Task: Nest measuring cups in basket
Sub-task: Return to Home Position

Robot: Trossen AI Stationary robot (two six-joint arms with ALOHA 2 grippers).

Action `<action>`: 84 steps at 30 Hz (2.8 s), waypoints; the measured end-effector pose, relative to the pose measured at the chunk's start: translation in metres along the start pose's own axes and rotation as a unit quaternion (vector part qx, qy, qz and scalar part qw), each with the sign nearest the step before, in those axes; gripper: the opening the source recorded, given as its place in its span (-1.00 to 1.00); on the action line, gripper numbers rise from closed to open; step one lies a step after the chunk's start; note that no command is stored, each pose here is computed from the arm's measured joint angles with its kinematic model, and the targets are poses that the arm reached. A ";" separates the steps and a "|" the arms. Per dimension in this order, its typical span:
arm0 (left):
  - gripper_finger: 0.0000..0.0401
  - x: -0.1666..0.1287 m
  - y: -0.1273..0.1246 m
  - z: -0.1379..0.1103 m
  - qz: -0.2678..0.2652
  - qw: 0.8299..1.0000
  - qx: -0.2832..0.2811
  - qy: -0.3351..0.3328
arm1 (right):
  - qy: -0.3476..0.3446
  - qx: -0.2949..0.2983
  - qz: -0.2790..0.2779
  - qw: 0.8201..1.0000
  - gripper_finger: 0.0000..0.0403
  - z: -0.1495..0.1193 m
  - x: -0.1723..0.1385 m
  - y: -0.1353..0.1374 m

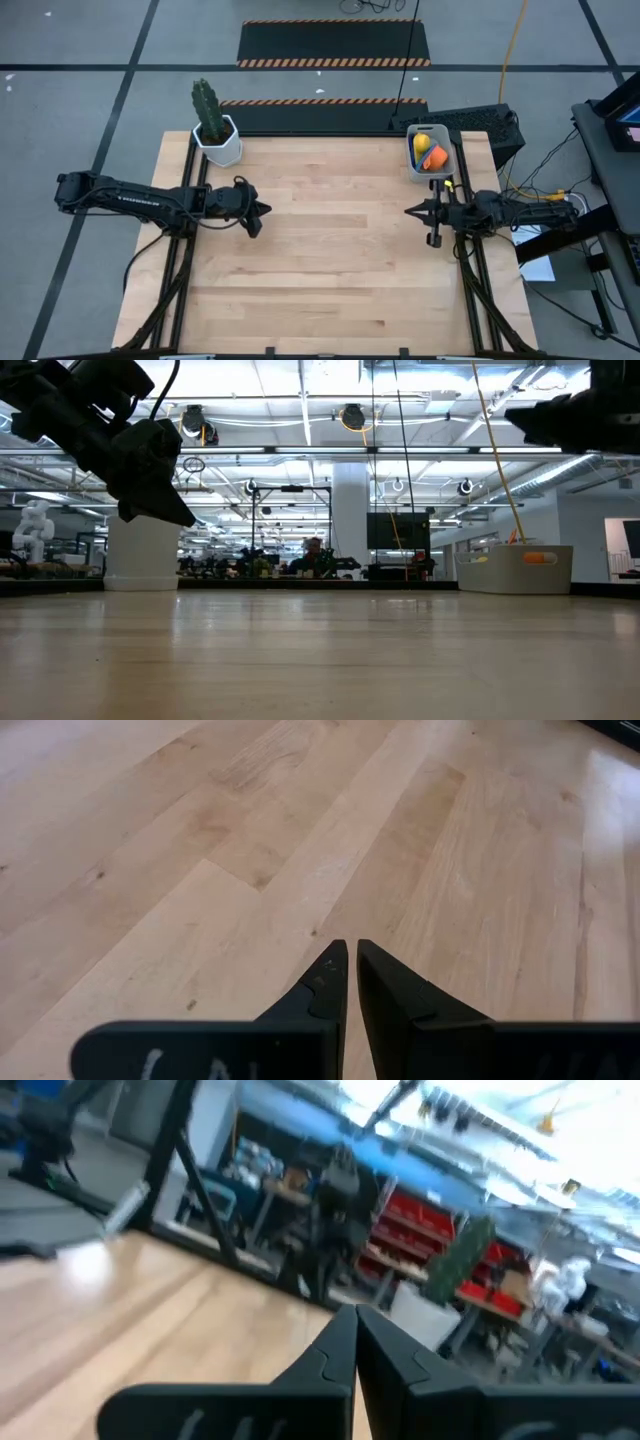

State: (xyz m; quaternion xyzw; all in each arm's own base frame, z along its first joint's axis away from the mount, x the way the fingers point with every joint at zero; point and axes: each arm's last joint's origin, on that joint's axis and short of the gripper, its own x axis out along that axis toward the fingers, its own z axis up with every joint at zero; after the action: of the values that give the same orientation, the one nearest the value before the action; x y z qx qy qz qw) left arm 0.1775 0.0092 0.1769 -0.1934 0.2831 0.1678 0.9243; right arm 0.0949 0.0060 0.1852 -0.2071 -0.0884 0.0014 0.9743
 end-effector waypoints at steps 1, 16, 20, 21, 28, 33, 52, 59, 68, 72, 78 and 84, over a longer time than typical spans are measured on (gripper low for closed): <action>-0.85 0.000 0.000 0.000 0.000 1.000 0.000 0.000 | 0.013 0.000 -0.002 1.000 -1.00 -0.002 0.000 0.001; -0.85 0.000 -0.002 0.003 -0.008 1.000 0.008 -0.016 | 0.073 0.058 -0.005 0.996 -1.00 -0.013 -0.001 0.004; -0.85 -0.001 -0.003 0.006 -0.013 0.999 0.018 -0.029 | 0.074 0.064 -0.010 0.995 -1.00 -0.013 -0.001 0.003; -0.85 -0.001 -0.003 0.007 -0.016 0.999 0.020 -0.036 | 0.074 0.065 -0.010 0.995 -1.00 -0.013 -0.001 0.003; -0.85 -0.009 -0.003 0.013 -0.010 0.996 0.039 -0.075 | 0.071 0.073 0.002 0.995 -1.00 -0.012 -0.001 0.004; -0.85 -0.018 -0.004 0.018 -0.018 0.993 0.054 -0.102 | 0.071 0.083 0.001 0.994 -1.00 -0.013 -0.001 0.004; -0.97 -0.067 0.005 0.019 -0.037 0.960 0.176 -0.217 | 0.075 0.059 -0.008 0.995 -1.00 -0.013 -0.001 0.004; -0.98 -0.064 0.013 0.001 -0.062 0.941 0.184 -0.277 | 0.075 0.059 -0.008 0.995 -1.00 -0.013 -0.001 0.004; -0.99 -0.046 0.022 -0.025 -0.067 0.934 0.177 -0.302 | 0.075 0.059 -0.008 0.995 -1.00 -0.013 -0.001 0.004; -0.99 -0.047 0.022 -0.025 -0.070 0.923 0.186 -0.329 | 0.075 0.059 -0.008 0.995 -1.00 -0.013 -0.001 0.004; -0.99 -0.045 0.025 -0.034 -0.069 0.924 0.209 -0.313 | 0.075 0.059 -0.008 0.995 -1.00 -0.013 -0.001 0.004; -0.99 -0.054 0.026 -0.033 -0.072 0.915 0.208 -0.339 | 0.075 0.059 -0.008 0.995 -1.00 -0.013 -0.001 0.004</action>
State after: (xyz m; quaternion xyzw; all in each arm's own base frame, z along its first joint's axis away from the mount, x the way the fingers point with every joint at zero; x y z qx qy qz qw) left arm 0.1093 0.0060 0.1760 0.0521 -0.0337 0.0938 0.9937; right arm 0.0964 0.0041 0.1721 -0.1478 -0.0165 -0.0168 0.9887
